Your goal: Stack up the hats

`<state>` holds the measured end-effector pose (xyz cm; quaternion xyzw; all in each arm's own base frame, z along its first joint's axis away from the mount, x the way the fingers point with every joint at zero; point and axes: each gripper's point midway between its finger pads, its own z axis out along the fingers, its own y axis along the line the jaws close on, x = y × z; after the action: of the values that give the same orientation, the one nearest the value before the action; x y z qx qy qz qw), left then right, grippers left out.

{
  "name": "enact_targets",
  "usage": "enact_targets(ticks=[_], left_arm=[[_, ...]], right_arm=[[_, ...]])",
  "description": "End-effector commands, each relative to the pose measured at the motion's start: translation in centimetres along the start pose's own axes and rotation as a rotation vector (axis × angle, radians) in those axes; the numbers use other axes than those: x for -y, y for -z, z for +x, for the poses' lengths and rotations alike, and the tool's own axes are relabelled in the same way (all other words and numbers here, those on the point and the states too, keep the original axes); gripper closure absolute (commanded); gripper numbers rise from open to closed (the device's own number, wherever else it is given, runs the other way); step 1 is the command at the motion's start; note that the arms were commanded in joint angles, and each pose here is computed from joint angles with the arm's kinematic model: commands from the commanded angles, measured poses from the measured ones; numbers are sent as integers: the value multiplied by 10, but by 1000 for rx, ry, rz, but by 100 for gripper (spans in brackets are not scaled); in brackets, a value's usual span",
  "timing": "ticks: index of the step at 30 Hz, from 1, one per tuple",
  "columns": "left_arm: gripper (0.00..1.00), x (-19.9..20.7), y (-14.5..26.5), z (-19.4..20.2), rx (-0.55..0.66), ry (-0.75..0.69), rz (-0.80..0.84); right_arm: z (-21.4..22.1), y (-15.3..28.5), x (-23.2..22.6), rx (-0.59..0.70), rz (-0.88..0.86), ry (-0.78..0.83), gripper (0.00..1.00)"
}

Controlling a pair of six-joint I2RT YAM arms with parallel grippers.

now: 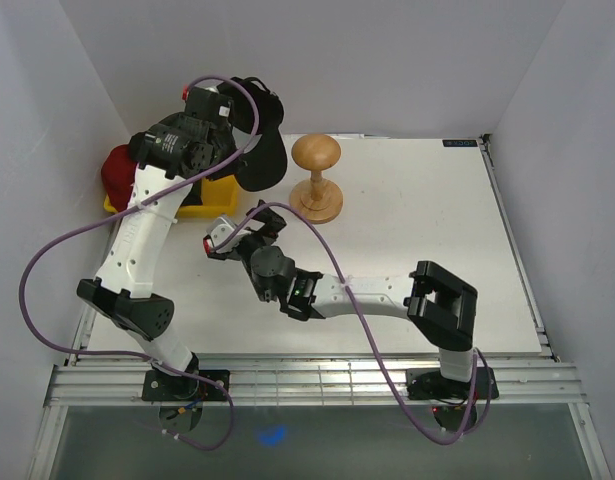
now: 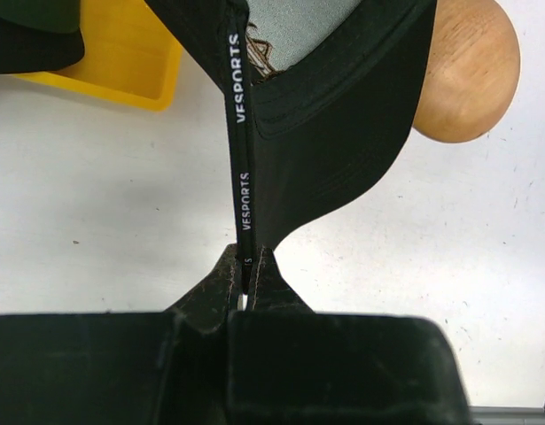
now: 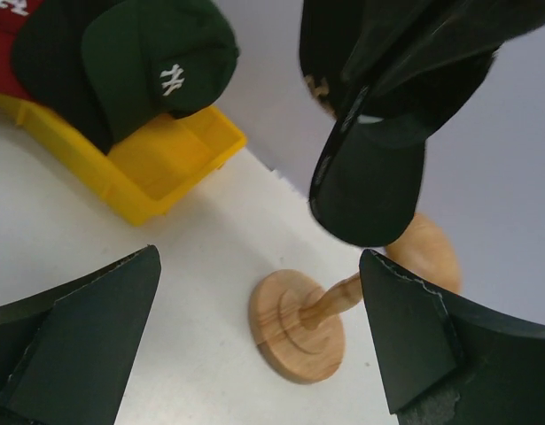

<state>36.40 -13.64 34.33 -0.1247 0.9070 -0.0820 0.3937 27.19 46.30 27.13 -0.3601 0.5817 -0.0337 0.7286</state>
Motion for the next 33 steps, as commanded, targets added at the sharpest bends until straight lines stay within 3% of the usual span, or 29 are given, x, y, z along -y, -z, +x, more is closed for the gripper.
enact_targets(ticks=[1,7,16,23,25,28,29,30,32,33], left_arm=[[100,9,28,-8,37,40,88],[100,10,36,-4,31,45,114],[100,6,42,6,11,37,129],[100,10,45,10,-8,30,157],[100,11,46,11,-13,31,165],[100,14,47,11,-16,30,178],[100,14,47,11,-18,30,182],[100,15,48,11,-19,30,186],[100,18,49,11,-22,32,198],[100,18,50,9,-16,35,202]], right_arm=[[-54,-4,57,103,227,-22,2],[-57,-17,56,116,289,115,2],[-45,-37,70,111,327,163,0],[-48,-42,87,141,390,228,5],[-49,-42,88,153,396,242,10],[-51,-40,94,163,429,263,26],[-53,-39,96,165,439,267,33],[-54,-39,98,166,446,273,55],[-57,-38,102,167,456,264,77],[-59,-37,104,165,461,263,81]])
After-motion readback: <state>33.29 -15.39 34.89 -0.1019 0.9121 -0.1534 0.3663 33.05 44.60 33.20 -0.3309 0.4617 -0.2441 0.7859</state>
